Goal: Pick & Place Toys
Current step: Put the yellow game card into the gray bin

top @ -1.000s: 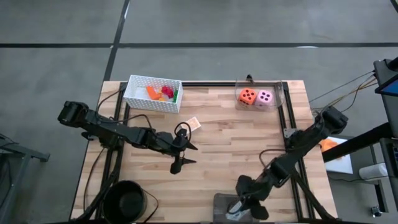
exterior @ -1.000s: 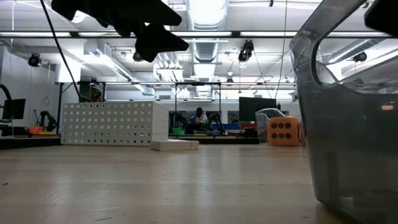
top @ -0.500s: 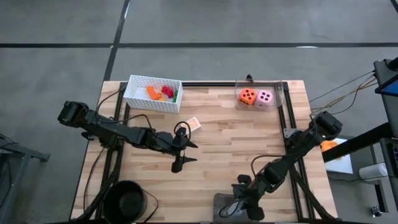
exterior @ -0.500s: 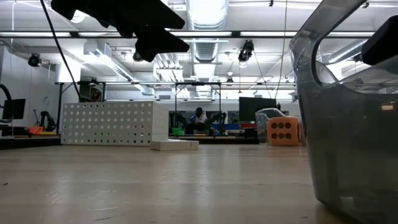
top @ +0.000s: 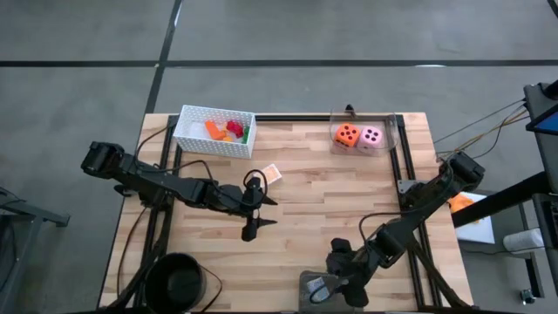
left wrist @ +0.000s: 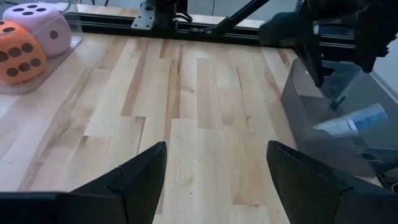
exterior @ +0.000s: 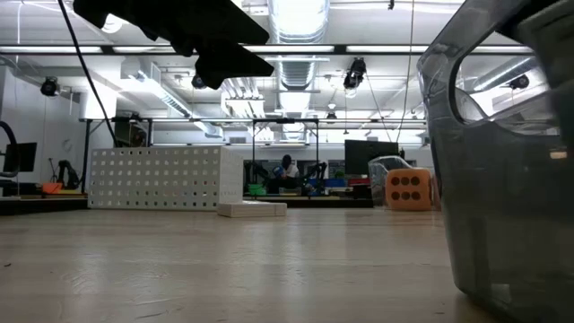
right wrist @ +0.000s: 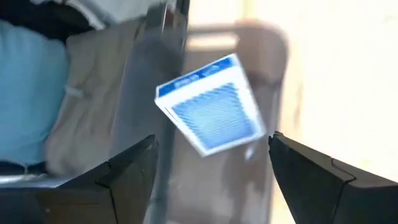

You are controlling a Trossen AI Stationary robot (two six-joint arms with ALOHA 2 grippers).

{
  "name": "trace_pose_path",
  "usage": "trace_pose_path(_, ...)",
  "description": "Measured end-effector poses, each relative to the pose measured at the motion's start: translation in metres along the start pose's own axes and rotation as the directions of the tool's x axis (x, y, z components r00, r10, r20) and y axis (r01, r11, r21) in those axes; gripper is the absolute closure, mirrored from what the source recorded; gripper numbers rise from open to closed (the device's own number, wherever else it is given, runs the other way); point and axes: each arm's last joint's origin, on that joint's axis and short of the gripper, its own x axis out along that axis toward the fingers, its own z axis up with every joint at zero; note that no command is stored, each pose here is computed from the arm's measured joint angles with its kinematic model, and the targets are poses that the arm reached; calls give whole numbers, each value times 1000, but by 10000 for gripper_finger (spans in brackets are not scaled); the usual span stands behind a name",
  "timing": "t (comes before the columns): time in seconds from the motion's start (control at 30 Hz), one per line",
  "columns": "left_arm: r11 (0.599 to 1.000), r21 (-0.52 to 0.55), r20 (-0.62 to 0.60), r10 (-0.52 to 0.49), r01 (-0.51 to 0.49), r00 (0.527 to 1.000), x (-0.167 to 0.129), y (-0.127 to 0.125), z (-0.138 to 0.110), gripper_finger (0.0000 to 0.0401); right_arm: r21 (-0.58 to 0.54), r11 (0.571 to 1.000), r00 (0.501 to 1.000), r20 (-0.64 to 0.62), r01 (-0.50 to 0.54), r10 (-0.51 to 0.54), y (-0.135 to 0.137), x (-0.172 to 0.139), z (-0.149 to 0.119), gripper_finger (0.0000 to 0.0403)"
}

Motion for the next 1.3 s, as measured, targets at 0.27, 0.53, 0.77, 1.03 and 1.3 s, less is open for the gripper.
trace_pose_path(0.27, 1000, 0, -3, 5, -5, 1000, 0, 0, 0, 124, -257, 942, 925, 364, 215, -112, 19, -25, 11, 106)
trace_pose_path(0.53, 999, 2, -3, 47, -47, 999, 0, 2, -1, 124, -482, 820, 721, 681, 310, 127, 30, -33, 10, 106)
trace_pose_path(0.77, 981, 0, -18, 196, -196, 980, 0, 9, -17, 124, -541, 790, 663, 708, 287, 244, -3, -31, -6, 106)
trace_pose_path(1.03, 900, -31, -94, 430, -434, 898, 25, 39, -33, 124, -481, 836, 637, 738, 266, 222, -47, -50, -35, 106)
trace_pose_path(1.3, 829, 22, -353, 529, -559, 772, 54, 89, -36, 108, -471, 844, 630, 744, 258, 222, -66, -63, -55, 106)
